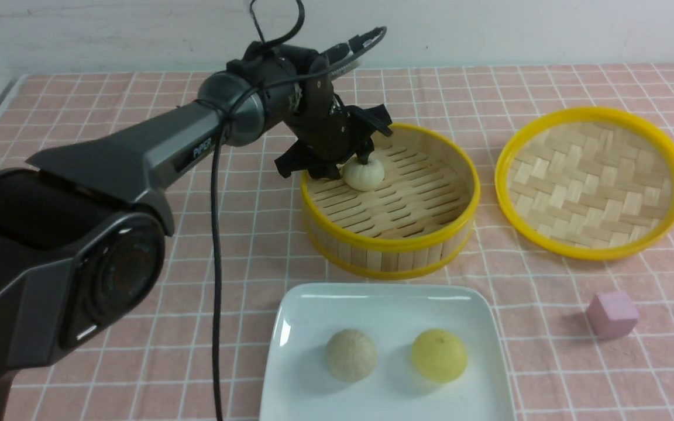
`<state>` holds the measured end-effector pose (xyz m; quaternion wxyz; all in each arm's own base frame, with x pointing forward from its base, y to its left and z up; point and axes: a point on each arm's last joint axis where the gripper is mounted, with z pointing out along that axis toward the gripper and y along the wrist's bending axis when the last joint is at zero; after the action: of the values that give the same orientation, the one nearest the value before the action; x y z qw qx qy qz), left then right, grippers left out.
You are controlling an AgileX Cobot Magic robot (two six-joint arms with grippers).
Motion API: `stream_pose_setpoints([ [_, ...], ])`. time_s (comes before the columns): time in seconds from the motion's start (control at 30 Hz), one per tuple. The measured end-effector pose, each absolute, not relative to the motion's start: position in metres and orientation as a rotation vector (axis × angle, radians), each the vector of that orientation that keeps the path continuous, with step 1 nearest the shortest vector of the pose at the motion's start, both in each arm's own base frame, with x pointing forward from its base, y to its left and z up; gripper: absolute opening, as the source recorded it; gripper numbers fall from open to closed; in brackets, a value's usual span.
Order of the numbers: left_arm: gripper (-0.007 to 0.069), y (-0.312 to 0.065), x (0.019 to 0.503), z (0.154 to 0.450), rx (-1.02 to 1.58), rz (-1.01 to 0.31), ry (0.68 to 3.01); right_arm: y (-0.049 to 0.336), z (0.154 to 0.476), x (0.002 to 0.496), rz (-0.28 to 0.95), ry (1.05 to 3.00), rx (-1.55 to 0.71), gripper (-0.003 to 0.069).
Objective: Put the steamed buns into the plate on the pink tablecloth.
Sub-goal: 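Reach into the bamboo steamer and grasp a bun with the left gripper, then carry the bun from the bamboo steamer to the plate with the left gripper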
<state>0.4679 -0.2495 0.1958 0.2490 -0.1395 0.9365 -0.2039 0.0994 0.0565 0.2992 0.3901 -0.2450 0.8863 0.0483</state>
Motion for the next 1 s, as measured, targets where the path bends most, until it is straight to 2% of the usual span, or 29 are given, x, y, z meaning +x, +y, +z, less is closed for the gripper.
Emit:
stream_pose_setpoints([
  [0.1, 0.0248, -0.249, 0.468, 0.196, -0.384, -0.553, 2.558, 0.057, 0.299, 0.099, 0.126, 2.254, -0.622, 0.0057],
  [0.2, 0.0095, -0.249, 0.466, 0.199, -0.363, -0.543, 2.576, 0.057, 0.299, 0.099, 0.132, 2.256, -0.620, 0.0061],
  [0.27, 0.0038, -0.248, 0.462, 0.206, -0.327, -0.540, 2.591, 0.057, 0.299, 0.099, 0.134, 2.257, -0.619, 0.0064],
  [0.33, 0.0029, -0.247, 0.458, 0.218, -0.298, -0.554, 2.594, 0.057, 0.299, 0.099, 0.135, 2.257, -0.619, 0.0066],
  [0.43, 0.0026, -0.245, 0.442, 0.265, -0.201, -0.629, 2.565, 0.057, 0.299, 0.099, 0.136, 2.258, -0.619, 0.0071],
  [0.47, 0.0026, -0.245, 0.441, 0.269, -0.187, -0.632, 2.562, 0.057, 0.299, 0.099, 0.136, 2.258, -0.619, 0.0071],
  [0.57, 0.0026, -0.233, 0.414, 0.336, -0.040, -0.665, 2.470, 0.057, 0.299, 0.099, 0.140, 2.259, -0.618, 0.0076],
  [0.63, 0.0026, -0.227, 0.402, 0.358, 0.003, -0.664, 2.441, 0.057, 0.299, 0.099, 0.141, 2.260, -0.617, 0.0077],
  [0.67, 0.0026, -0.217, 0.384, 0.384, 0.084, -0.632, 2.426, 0.057, 0.299, 0.099, 0.144, 2.261, -0.616, 0.0080],
  [0.77, 0.0026, -0.197, 0.351, 0.421, 0.185, -0.551, 2.433, 0.057, 0.299, 0.099, 0.144, 2.261, -0.616, 0.0083],
  [0.9, 0.0026, -0.177, 0.320, 0.437, 0.230, -0.454, 2.481, 0.057, 0.299, 0.099, 0.144, 2.261, -0.616, 0.0086],
  [1.0, 0.0026, -0.168, 0.303, 0.423, 0.240, -0.413, 2.549, 0.058, 0.298, 0.098, 0.147, 2.264, -0.616, 0.0087],
])
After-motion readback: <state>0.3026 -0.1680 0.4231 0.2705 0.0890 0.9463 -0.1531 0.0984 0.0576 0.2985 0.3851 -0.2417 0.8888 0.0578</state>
